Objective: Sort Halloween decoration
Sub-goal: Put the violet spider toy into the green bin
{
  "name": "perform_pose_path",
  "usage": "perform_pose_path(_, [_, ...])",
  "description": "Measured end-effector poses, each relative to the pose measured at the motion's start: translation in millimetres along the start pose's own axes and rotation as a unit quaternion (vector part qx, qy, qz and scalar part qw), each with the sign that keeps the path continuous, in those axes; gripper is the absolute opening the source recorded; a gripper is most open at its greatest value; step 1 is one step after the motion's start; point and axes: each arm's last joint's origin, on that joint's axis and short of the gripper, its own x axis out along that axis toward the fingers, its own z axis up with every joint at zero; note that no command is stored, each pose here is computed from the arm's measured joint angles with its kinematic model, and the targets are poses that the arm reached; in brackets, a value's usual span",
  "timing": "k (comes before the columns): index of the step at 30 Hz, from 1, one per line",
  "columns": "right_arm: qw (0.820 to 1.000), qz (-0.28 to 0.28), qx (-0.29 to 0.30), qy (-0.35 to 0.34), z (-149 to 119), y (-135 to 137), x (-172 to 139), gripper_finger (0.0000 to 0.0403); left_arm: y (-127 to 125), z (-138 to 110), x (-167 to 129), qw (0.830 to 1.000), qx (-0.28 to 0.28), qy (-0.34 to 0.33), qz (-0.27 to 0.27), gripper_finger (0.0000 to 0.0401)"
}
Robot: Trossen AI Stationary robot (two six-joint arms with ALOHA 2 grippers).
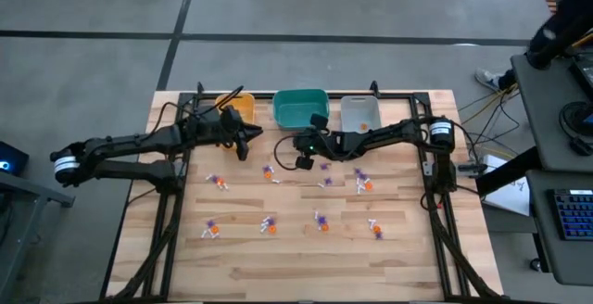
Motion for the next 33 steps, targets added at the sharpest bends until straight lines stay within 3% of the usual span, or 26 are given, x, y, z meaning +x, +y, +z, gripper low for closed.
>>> perform_pose_path(11, [1.000, 0.027, 0.012, -0.008, -4, -1, 2, 0.0056, 0, 2, 0, 1.000, 0.015, -0.009, 0.000, 0.0037])
perform_pose_path(24, [1.000, -0.002, 0.027, -0.004, -19, 11, 31, 0.0053, -1, 4, 0, 1.000, 0.018, -0.016, -0.001, 0.0037])
perform_pose_path(33, [0.999, -0.012, 0.044, -0.002, -19, 3, 35, 0.0030, -1, 4, 0, 1.000, 0.019, -0.018, -0.002, 0.0037])
